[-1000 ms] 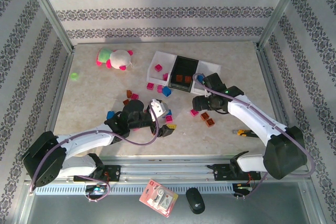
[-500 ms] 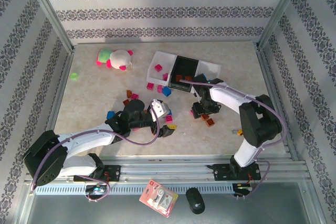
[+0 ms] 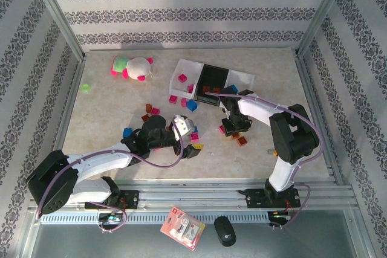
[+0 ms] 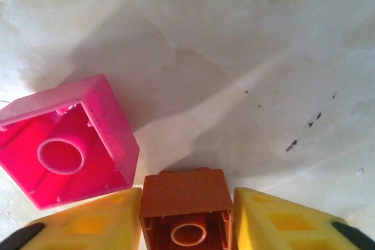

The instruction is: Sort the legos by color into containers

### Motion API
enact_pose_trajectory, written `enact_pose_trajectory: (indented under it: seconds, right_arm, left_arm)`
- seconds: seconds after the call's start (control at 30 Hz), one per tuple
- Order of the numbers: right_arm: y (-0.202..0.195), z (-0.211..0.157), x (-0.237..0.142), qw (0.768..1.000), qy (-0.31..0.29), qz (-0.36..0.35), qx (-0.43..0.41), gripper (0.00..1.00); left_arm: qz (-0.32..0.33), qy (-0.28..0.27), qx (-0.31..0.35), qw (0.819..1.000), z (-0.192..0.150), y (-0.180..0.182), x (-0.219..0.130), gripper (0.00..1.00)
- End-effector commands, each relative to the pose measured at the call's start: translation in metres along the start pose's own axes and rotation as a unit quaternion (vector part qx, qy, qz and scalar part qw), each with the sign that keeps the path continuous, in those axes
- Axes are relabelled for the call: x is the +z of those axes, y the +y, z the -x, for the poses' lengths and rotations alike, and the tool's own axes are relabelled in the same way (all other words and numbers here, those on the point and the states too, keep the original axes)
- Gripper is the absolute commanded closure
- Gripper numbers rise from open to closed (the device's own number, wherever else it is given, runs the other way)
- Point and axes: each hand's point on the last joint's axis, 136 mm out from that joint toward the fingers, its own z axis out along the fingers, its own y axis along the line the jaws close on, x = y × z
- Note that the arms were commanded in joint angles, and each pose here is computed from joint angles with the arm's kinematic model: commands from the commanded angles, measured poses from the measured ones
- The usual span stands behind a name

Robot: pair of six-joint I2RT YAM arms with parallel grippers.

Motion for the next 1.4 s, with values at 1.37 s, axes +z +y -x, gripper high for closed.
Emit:
enact_pose_trajectory:
  seconds: [1.37]
  right_arm:
    - [0.009,0.201,-0.148,0.962,-0.269,0.041,0.031,0.32]
  left_arm:
    - [0.018,-0.026,-0.009,0.999,0.000,0.005,-0.005,0.01]
